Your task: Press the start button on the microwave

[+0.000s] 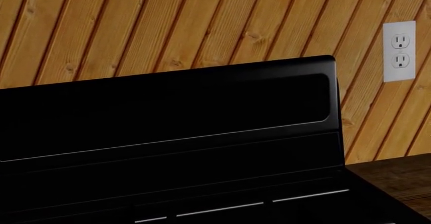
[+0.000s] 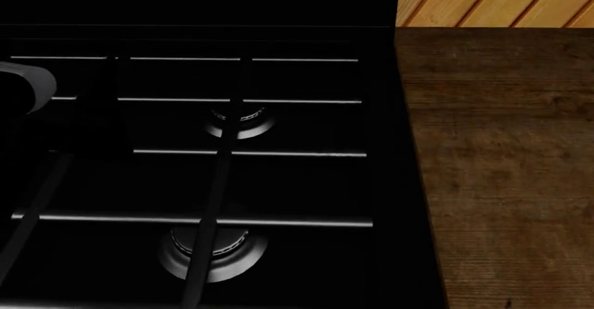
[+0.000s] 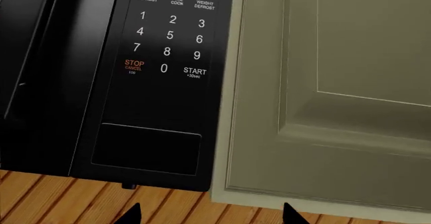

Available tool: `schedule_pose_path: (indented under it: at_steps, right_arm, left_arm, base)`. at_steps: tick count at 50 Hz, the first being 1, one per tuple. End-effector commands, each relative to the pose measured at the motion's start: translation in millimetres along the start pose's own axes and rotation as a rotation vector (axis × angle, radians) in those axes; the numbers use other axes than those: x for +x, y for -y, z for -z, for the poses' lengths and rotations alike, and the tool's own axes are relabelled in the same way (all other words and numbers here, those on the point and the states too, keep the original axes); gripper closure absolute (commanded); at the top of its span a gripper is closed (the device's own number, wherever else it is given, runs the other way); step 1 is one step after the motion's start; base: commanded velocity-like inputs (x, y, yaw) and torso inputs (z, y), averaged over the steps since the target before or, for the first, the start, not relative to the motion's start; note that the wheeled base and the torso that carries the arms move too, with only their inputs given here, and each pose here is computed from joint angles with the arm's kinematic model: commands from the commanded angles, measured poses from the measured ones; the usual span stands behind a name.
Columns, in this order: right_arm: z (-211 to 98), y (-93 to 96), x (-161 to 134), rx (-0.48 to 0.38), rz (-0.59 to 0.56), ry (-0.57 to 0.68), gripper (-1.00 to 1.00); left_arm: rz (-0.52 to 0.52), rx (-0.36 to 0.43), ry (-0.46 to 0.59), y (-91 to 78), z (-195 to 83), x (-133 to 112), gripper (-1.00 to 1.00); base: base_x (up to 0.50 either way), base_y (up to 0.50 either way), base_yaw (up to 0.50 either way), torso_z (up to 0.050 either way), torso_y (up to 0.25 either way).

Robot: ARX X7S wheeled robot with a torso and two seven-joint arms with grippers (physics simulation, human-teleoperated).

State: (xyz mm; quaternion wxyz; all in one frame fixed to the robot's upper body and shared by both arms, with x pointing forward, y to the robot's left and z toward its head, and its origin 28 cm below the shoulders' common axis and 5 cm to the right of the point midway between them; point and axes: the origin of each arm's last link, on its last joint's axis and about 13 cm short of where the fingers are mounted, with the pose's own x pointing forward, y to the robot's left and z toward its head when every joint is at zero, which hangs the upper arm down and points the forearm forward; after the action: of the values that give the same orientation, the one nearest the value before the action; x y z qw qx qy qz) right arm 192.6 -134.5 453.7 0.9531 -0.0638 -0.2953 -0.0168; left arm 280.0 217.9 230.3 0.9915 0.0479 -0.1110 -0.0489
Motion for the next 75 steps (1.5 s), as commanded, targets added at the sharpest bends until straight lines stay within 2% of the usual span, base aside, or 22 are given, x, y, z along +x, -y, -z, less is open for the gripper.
schedule_pose_path:
  at_steps: [1,6,7,15,22,37,43,61,75]
  right_arm:
    - [-39.4,10.6,34.9,0.019,0.024,0.005,-1.0]
    - [-46.2,13.7,53.0,0.037,0.027,-0.002,-1.0]
    - [-46.5,14.2,55.9,0.038,0.029,0.0,1.0]
    - [-46.6,12.4,90.9,0.031,0.01,-0.015,1.0]
    - [-57.1,9.5,112.4,0.028,0.011,0.023,1.0]
    - [-79.3,0.0,125.2,0.07,-0.021,0.102,1.0]
    - [-71.7,-4.6,131.5,0.104,-0.026,0.086,1.0]
    - [-32.1,-16.0,148.7,0.1,-0.047,-0.002,1.0]
    - [-30.5,-15.5,160.5,0.102,-0.038,0.011,1.0]
  left_arm:
    - [0.009,0.004,0.003,0.8,-0.8,1.4,-1.0]
    - [0.008,0.005,0.005,0.4,-1.1,1.1,-1.0]
    - [0.009,0.004,0.006,0.5,-1.5,1.0,-1.0]
    - [0.02,0.004,0.014,1.4,-0.9,4.3,-1.0]
    - [0.018,0.004,0.015,0.5,-1.4,2.0,-1.0]
    - [0.031,0.004,0.018,3.8,-3.5,1.3,-1.0]
    - [0.029,0.006,0.017,3.2,-3.2,1.1,-1.0]
    - [0.024,0.001,0.013,2.2,0.5,1.2,-1.0]
    - [0.023,-0.006,0.008,1.2,3.9,0.8,-1.0]
  base:
    - [0.0,0.0,0.0,0.0,0.0]
    - [0.0,0.0,0.0,0.0,0.0]
    - [0.0,0.0,0.0,0.0,0.0]
    - [0.0,0.0,0.0,0.0,0.0]
    - [0.0,0.0,0.0,0.0,0.0]
    - [0.0,0.0,0.0,0.0,0.0]
    - [0.0,0.0,0.0,0.0,0.0]
    - [0.0,0.0,0.0,0.0,0.0]
    - [0.0,0.0,0.0,0.0,0.0]
